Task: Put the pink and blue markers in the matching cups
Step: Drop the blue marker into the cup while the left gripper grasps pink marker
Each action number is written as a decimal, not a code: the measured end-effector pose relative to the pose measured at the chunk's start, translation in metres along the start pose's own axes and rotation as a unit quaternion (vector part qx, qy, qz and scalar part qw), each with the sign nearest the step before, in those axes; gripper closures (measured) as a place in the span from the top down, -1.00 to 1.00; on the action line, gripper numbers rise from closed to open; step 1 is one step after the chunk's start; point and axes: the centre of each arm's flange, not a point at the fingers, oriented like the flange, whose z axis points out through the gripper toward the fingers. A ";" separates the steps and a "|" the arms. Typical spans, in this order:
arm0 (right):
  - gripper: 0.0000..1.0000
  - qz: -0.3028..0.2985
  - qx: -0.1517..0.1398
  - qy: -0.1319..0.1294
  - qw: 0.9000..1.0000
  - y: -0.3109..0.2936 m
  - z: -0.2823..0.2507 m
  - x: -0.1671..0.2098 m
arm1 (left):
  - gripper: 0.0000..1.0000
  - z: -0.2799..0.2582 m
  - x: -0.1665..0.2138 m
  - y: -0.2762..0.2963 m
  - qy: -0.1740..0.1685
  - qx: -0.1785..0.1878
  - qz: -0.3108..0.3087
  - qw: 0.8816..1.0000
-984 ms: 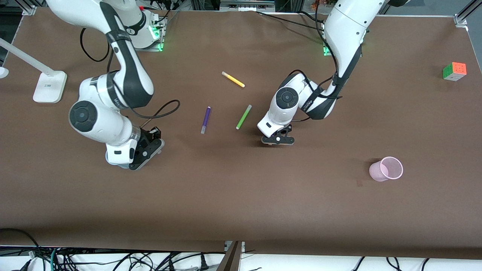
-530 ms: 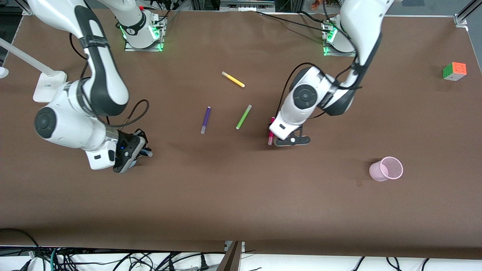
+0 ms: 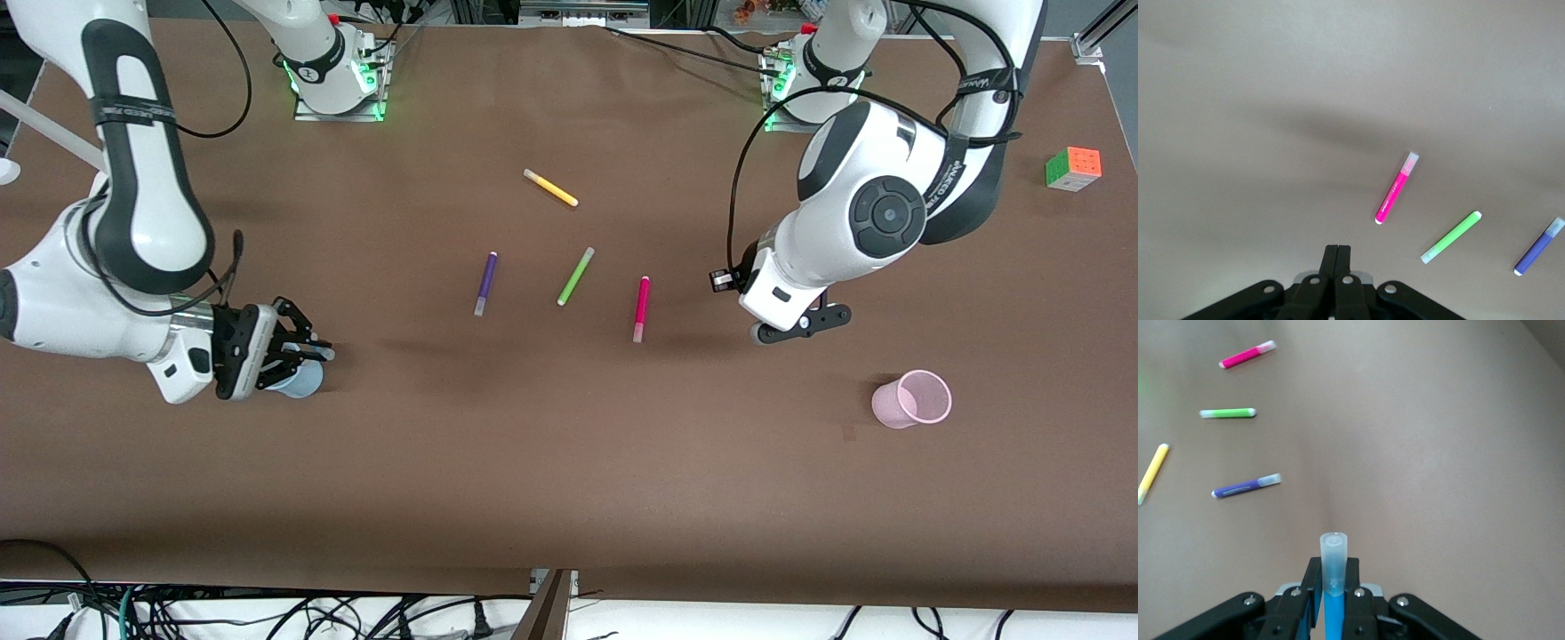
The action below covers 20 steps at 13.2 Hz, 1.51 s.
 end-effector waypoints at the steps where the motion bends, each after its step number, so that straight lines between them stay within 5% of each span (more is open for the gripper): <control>1: -0.66 -0.012 0.005 0.002 1.000 0.001 -0.003 -0.005 | -0.98 0.018 -0.004 0.015 -0.004 0.003 0.011 1.000; 4: -0.66 -0.055 0.017 0.008 0.998 0.004 -0.013 -0.022 | -0.81 0.086 -0.010 0.056 -0.013 0.007 0.038 0.999; 12: -0.66 -0.147 0.017 0.038 0.988 0.018 -0.031 -0.067 | 0.78 0.218 -0.020 0.082 0.036 0.005 0.080 0.996; 14: -0.66 -0.164 0.019 0.050 0.985 0.022 -0.024 -0.071 | 0.73 0.237 -0.026 0.087 0.040 0.003 0.088 0.995; 15: -0.66 -0.172 0.020 0.056 0.983 0.024 -0.020 -0.073 | 0.52 0.243 -0.027 0.089 0.044 0.004 0.093 0.995; 17: -0.66 -0.179 0.023 0.062 0.982 0.027 -0.014 -0.080 | 0.45 0.250 -0.024 0.087 0.051 0.015 0.103 0.993; 19: -0.66 -0.187 0.024 0.068 0.980 0.031 -0.010 -0.086 | 0.07 0.252 -0.022 0.084 0.055 0.022 0.107 0.993; 20: -0.66 -0.193 0.024 0.073 0.978 0.032 -0.007 -0.089 | 0.07 0.253 -0.021 0.082 0.056 0.024 0.107 0.992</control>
